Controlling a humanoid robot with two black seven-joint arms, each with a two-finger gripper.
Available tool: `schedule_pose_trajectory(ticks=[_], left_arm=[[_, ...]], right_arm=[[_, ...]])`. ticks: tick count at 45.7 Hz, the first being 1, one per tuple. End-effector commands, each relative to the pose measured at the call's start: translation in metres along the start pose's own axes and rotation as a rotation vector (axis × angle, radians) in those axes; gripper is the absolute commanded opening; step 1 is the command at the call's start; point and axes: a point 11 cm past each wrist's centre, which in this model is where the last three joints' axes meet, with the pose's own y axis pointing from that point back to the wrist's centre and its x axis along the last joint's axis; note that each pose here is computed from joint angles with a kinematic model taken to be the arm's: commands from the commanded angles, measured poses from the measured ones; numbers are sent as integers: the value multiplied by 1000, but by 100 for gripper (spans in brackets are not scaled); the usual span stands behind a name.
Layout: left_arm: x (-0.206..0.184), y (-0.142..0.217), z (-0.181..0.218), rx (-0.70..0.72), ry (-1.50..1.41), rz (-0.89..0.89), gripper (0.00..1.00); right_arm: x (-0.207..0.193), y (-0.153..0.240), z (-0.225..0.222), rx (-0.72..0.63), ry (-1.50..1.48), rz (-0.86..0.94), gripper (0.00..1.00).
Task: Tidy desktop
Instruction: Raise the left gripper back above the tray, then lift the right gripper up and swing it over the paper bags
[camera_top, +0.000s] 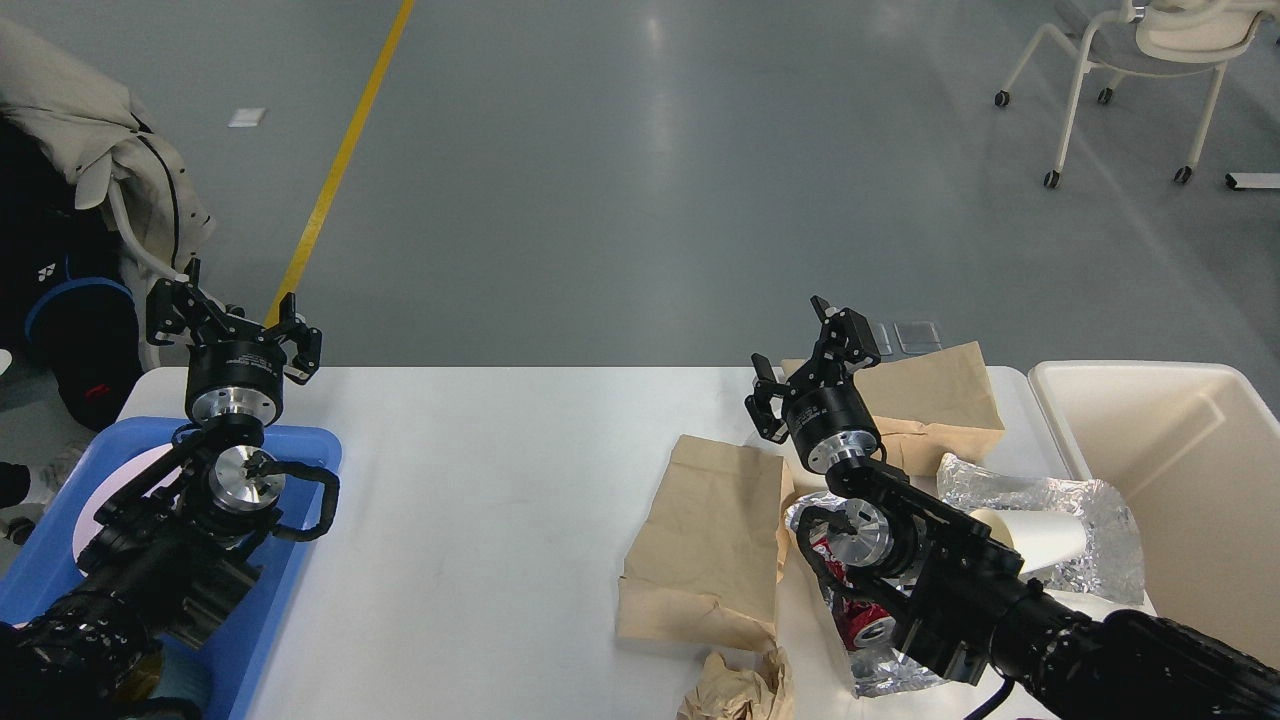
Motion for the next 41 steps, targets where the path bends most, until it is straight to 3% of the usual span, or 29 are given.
schedule_pose_trajectory(ticks=[1, 30, 37, 41], left_arm=[[0, 0, 0, 0, 0, 0, 98], [0, 0, 0, 0, 0, 0, 98], [0, 0, 0, 0, 0, 0, 98], [0, 0, 0, 0, 0, 0, 98]], right_arm=[[0, 0, 0, 0, 0, 0, 100], [1, -4, -4, 0, 10, 13, 100], [-1, -16, -20, 32, -66, 54, 100], [0, -34, -60, 111, -127, 87, 100]])
